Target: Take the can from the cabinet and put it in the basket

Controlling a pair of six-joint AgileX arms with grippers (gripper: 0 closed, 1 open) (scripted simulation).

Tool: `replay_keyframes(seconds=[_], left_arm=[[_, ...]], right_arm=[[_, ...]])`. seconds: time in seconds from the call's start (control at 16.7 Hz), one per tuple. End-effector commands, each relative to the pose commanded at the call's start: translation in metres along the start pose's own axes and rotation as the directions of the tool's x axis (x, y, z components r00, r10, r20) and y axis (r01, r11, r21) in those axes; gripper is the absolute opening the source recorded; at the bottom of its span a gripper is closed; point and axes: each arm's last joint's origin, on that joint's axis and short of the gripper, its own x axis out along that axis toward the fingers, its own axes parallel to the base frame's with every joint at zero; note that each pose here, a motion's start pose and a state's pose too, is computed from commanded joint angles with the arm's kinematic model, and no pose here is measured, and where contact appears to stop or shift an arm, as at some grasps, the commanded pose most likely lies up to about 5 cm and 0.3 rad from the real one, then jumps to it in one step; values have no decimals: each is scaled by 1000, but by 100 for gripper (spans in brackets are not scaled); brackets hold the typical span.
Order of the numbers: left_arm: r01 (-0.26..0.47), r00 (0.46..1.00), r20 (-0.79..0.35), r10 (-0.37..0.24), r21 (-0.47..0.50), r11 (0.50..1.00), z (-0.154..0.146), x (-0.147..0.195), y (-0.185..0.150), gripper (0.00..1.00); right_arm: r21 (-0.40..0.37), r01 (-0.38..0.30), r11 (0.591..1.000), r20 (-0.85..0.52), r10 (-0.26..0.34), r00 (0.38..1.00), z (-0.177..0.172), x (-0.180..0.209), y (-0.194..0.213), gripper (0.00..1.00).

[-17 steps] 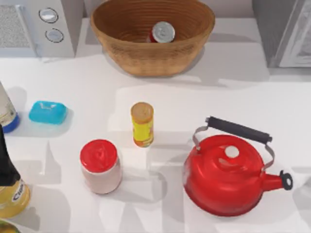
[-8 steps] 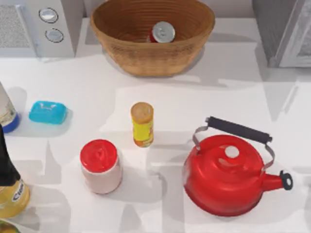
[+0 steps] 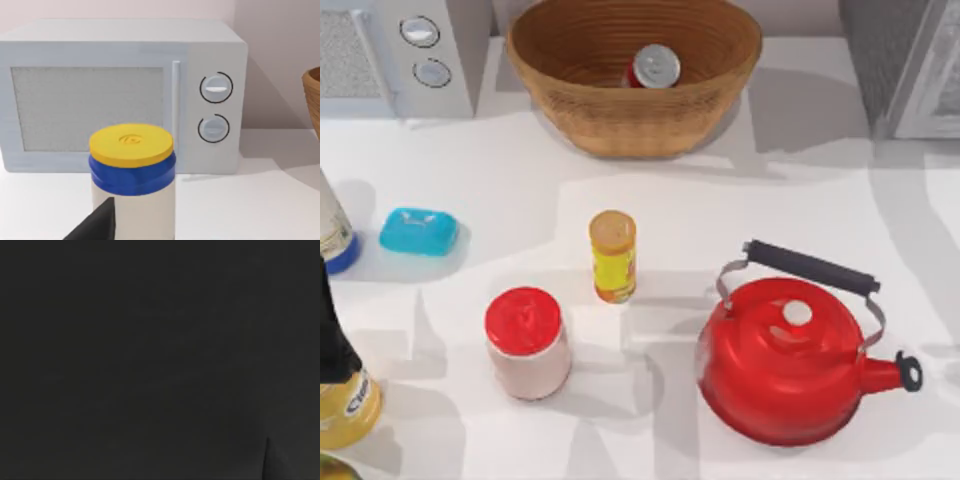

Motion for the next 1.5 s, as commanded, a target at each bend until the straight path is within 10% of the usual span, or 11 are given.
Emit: replay_keyframes(seconds=[1.5], left_arm=[[0, 1000, 0, 0, 0, 1000, 0, 0, 0, 100]], right_arm=[[1, 34, 999, 36, -34, 999, 3, 7, 11, 100]])
